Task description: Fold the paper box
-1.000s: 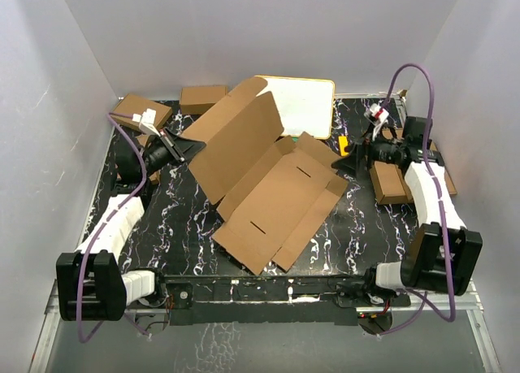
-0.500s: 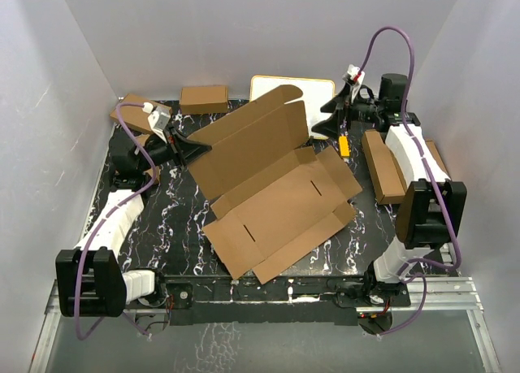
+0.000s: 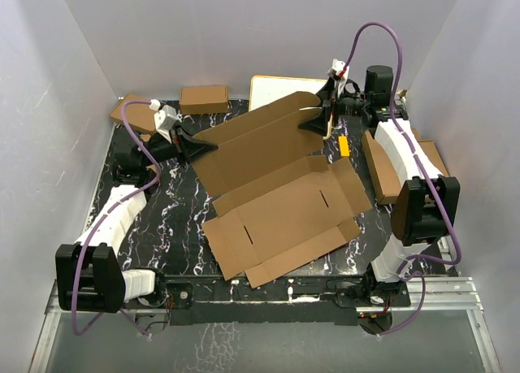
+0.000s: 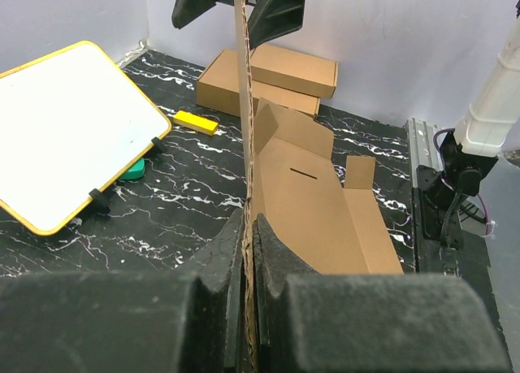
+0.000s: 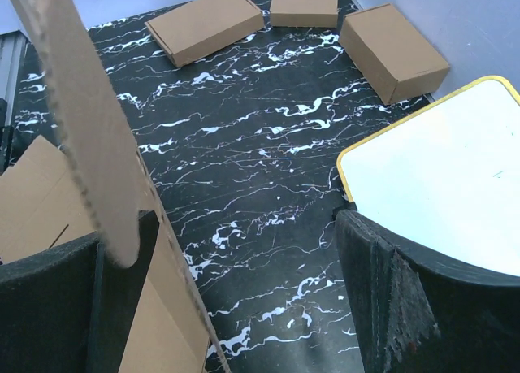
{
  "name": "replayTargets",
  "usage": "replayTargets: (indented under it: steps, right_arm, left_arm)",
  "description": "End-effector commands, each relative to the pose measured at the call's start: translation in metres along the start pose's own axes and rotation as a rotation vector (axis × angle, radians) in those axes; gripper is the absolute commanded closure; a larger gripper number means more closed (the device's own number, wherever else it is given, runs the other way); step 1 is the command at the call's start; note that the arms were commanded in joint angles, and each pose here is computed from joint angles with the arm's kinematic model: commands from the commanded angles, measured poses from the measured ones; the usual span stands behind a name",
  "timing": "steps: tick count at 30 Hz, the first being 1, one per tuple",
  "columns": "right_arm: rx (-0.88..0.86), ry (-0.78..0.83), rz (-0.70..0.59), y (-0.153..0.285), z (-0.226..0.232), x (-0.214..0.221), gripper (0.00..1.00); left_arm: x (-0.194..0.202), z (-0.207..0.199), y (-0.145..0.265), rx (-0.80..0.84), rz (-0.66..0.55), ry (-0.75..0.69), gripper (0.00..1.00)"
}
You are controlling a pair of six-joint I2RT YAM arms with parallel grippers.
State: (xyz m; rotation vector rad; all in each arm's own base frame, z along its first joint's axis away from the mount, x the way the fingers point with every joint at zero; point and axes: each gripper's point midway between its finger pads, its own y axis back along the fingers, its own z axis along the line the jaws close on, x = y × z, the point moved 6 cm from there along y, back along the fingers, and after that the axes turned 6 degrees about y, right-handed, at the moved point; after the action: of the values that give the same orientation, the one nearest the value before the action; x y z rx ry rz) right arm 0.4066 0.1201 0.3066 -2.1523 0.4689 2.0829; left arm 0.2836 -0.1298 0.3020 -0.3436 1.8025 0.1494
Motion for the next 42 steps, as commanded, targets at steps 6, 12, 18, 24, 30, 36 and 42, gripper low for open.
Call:
replayTargets:
  steps: [6,12,18,24,30,36,42]
  right_arm:
    - [0.014,0.149,-0.055,0.012,-0.003,-0.038,0.00]
    - [0.034,0.151,-0.054,0.020,-0.003,-0.039,0.00]
    - [0.056,0.134,-0.046,0.030,-0.003,-0.032,0.00]
    - [0.073,0.136,-0.045,0.037,-0.001,-0.033,0.00]
    - [0.080,0.145,-0.047,0.044,0.014,-0.037,0.00]
    - [0.109,0.184,-0.056,0.055,0.017,-0.051,0.00]
    - [0.148,0.197,-0.054,0.072,0.027,-0.054,0.00]
  left_arm:
    - [-0.024,-0.006,-0.003,0.037,-0.014,-0.125,1.00]
    - [-0.018,-0.008,-0.001,0.031,0.011,-0.120,1.00]
    - [-0.022,-0.007,-0.002,0.024,-0.009,-0.113,1.00]
    - [-0.023,-0.003,0.000,-0.020,-0.021,-0.083,1.00]
    - [-0.024,-0.004,0.002,-0.044,-0.041,-0.064,1.00]
    - [-0.023,-0.004,0.005,-0.078,-0.055,-0.045,1.00]
    - [-0.024,-0.005,0.004,-0.080,-0.081,-0.020,1.00]
